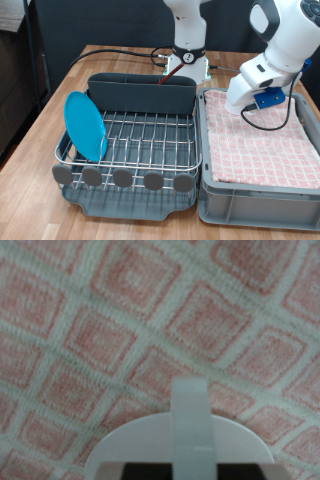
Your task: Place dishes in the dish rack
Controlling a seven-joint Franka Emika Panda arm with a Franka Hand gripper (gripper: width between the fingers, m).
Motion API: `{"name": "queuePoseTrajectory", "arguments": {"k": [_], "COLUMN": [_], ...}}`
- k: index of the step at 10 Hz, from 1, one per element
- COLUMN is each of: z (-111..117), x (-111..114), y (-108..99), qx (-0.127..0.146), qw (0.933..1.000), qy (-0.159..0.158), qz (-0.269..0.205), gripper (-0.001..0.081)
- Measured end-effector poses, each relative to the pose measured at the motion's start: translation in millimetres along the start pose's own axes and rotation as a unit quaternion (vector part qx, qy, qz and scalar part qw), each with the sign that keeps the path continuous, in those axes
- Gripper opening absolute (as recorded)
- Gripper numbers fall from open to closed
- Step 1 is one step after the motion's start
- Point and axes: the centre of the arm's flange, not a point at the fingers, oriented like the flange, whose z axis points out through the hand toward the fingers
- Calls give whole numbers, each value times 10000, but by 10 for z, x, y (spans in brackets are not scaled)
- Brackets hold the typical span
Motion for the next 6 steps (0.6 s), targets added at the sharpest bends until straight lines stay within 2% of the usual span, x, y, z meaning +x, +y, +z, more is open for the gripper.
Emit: {"name": "queuePoseTrajectory", "arguments": {"k": [3,6], "z": [-394,-804], "x": [48,167], "y": [14,126], "qx": [86,193], "qw": [9998,9975], "qy": [134,559], "qz": [109,388], "gripper": [71,71]}}
